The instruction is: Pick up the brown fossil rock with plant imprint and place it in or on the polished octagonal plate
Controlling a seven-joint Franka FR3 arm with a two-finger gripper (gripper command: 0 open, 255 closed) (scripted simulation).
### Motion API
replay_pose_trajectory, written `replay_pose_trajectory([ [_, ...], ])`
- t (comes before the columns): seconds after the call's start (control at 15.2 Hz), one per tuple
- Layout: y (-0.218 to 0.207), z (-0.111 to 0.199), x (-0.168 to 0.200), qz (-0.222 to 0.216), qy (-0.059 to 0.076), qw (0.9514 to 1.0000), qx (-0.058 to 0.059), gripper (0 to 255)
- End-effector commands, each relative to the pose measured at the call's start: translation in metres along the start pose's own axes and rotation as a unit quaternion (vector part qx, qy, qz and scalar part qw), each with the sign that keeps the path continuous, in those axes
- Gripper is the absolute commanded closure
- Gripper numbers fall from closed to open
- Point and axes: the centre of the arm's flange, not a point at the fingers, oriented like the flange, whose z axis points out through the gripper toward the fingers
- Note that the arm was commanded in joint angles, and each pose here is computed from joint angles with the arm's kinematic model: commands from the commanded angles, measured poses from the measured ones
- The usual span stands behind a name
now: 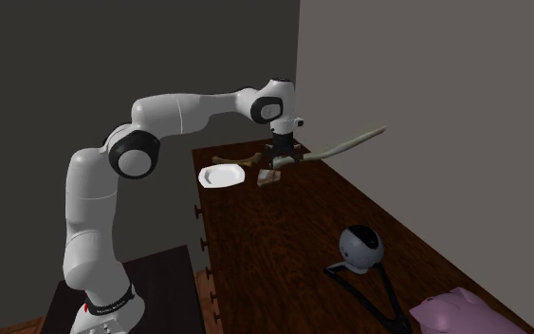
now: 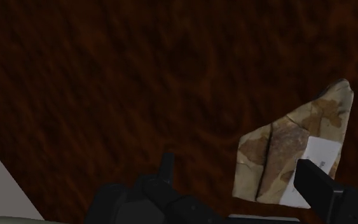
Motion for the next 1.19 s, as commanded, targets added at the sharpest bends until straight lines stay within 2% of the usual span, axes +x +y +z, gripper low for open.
replay_pose_trajectory([
  [0.0, -0.0003, 0.0091, -0.0002, 0.000, 0.000, 1.0000, 0.000, 0],
  [0.46, -0.0003, 0.0091, -0.0002, 0.000, 0.000, 1.0000, 0.000, 0],
  [0.53, -0.0003, 0.0091, -0.0002, 0.000, 0.000, 1.0000, 0.000, 255],
  [1.12, -0.0003, 0.0091, -0.0002, 0.000, 0.000, 1.0000, 0.000, 255],
])
